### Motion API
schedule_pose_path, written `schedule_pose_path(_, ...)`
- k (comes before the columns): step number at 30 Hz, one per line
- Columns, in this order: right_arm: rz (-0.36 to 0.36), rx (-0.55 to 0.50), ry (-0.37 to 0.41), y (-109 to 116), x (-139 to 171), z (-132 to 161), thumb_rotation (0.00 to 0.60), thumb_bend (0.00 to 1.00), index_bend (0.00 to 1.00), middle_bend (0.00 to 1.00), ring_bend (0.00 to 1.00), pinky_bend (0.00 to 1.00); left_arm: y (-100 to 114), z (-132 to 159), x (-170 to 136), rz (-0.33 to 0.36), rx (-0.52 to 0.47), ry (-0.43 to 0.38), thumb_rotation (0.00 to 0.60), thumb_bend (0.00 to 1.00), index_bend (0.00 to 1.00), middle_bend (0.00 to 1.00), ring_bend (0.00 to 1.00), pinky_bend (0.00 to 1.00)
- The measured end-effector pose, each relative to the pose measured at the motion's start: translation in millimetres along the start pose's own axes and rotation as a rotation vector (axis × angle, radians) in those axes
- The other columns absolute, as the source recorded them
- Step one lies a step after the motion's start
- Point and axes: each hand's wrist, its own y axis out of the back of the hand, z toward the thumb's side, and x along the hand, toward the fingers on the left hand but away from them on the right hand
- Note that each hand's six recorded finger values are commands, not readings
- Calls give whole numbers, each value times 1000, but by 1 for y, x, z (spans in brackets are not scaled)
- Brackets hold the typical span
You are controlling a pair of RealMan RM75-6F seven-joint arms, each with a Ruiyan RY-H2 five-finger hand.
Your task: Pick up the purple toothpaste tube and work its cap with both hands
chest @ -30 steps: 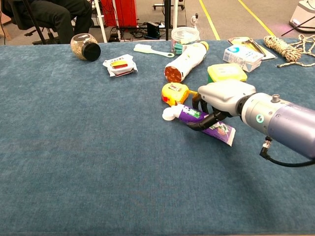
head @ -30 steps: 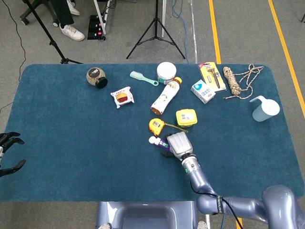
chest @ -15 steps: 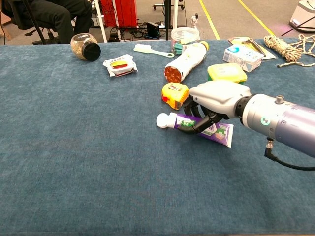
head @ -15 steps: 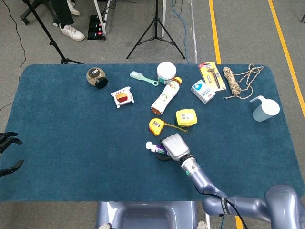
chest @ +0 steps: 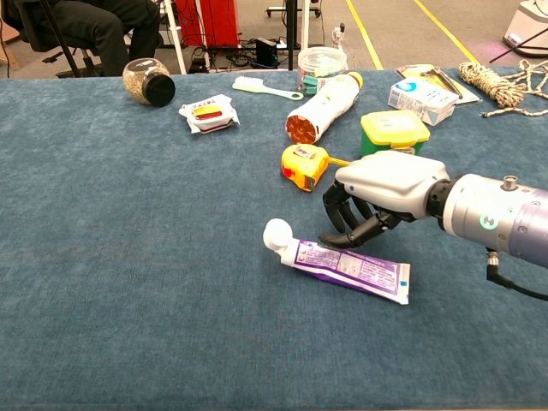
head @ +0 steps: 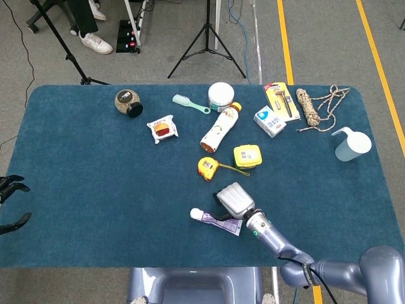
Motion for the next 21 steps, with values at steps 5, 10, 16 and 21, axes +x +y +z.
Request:
schedule_pose_path(5, 6, 14, -5, 2, 8, 0, 226, 393, 413, 485, 511, 530, -3, 2, 2, -7, -10, -7, 585, 217, 349, 253, 207, 325)
schedule_pose_path(10, 16, 14, -14, 7, 17, 2, 212, 393, 361, 445, 480, 499, -5, 3, 3, -10, -14, -13, 584, 217, 349, 253, 207, 325)
schedule_pose_path(16, 36, 17, -40, 10, 25, 2, 193, 392, 314, 417, 457, 468, -8, 3, 4, -15, -16, -18, 583, 217, 349, 253, 207, 325)
schedule_pose_path(21, 36, 41, -60, 10, 30, 3, 189, 392, 309, 412, 446, 447, -9, 3, 5, -16, -22, -23, 585, 217, 349, 253, 207, 325)
